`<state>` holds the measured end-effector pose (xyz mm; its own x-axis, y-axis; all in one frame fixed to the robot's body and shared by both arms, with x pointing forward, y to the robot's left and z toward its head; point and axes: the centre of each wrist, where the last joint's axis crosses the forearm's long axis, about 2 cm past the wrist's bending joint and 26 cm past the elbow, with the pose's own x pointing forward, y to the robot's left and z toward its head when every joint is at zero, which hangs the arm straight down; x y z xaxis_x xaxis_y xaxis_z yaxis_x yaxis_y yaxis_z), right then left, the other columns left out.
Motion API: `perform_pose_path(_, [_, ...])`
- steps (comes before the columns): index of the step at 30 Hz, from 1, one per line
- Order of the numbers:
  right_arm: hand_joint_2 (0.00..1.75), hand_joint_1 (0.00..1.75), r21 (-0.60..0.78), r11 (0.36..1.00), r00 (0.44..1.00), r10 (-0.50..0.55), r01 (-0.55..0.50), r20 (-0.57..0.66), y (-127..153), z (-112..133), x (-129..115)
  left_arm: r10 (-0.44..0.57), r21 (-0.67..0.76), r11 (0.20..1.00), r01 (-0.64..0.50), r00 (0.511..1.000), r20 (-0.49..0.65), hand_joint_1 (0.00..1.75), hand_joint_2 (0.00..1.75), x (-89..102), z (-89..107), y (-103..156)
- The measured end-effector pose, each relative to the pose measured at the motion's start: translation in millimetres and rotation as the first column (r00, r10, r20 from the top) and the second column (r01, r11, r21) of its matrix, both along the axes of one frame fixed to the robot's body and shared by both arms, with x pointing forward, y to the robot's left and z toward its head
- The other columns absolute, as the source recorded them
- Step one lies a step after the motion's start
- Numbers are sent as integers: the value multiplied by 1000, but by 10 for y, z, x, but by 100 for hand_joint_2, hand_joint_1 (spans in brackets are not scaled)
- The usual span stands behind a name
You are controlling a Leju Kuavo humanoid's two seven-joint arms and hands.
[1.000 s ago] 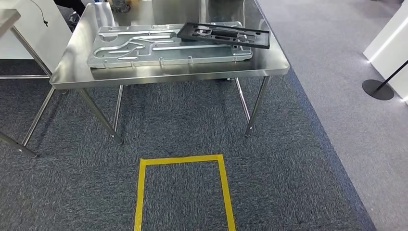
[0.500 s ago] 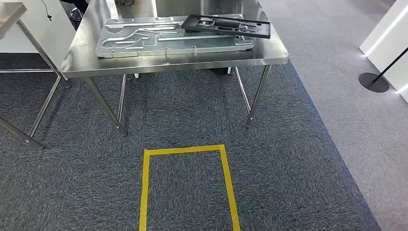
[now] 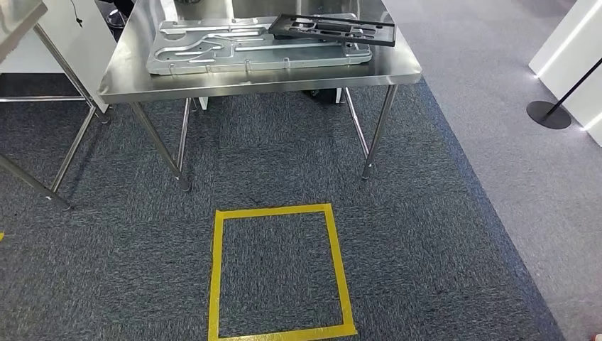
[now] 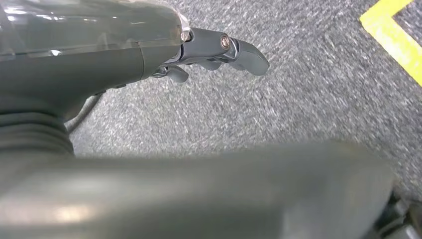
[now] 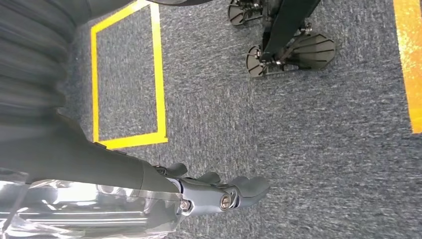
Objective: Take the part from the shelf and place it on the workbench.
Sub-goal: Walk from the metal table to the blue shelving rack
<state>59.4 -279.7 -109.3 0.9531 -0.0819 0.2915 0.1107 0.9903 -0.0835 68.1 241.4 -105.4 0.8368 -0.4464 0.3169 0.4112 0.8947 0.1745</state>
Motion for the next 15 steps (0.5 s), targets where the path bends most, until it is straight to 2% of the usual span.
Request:
perform_pose_path(2, [87, 0, 0, 1000, 1000, 1, -1, 0, 0, 0, 0, 1, 6, 1000, -1, 1000, -4, 0, 175, -2, 0, 1])
perform_pose_path(4, [87, 0, 2, 1000, 1000, 2, -2, -1, 1, -1, -4, 0, 5, 1000, 0, 1000, -6, 0, 175, -1, 0, 1])
perform_pose_path(6, [175, 0, 5, 1000, 1000, 5, -5, -3, 3, -1, -9, -1, 1, 1000, 1, 1000, -9, 0, 175, 4, 1, -1])
perform_pose_path(15, [175, 0, 53, 997, 998, 52, -51, -25, 3, -13, -86, 5, 4, 1000, -4, 999, -44, 0, 175, 23, 3, 1])
